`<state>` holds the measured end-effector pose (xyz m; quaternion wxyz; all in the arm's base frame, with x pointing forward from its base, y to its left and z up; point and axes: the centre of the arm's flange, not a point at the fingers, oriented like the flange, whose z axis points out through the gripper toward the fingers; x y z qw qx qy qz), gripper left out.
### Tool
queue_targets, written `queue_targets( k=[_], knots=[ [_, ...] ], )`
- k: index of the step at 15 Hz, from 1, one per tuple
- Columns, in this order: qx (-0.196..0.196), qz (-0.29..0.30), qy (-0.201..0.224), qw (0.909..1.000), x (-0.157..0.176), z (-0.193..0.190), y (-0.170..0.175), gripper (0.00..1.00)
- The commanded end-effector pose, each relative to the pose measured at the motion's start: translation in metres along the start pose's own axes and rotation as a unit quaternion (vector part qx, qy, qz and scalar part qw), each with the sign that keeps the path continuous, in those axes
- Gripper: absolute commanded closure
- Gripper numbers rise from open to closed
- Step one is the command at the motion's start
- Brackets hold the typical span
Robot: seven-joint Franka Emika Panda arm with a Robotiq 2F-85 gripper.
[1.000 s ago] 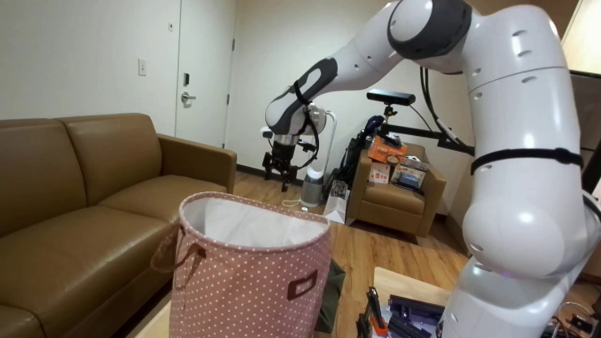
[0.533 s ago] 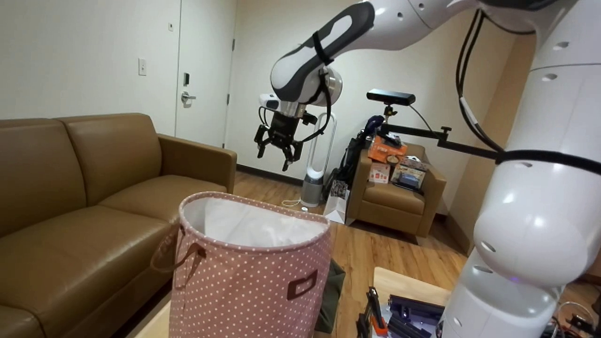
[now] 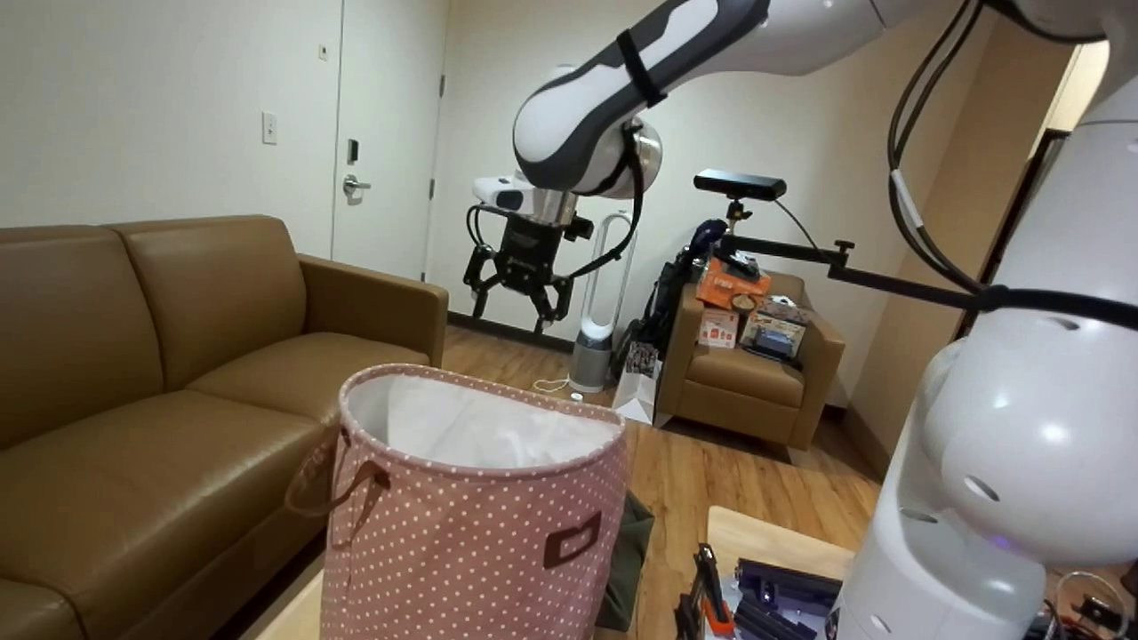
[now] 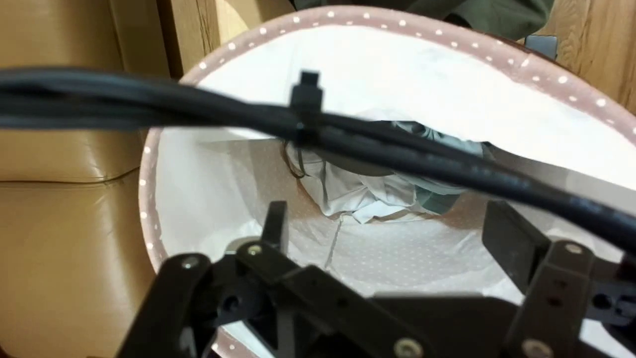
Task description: Take the green cloth from the laundry basket and place it on the stool
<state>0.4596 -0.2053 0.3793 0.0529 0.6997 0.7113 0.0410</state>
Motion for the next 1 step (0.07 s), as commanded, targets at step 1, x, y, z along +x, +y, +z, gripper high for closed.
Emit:
queue_targets(
  k=[1],
  knots=[
    [0.000,0.001,0.000,1.0000,-0.0010,-0.0002,-0.0005,0.00]
  ],
)
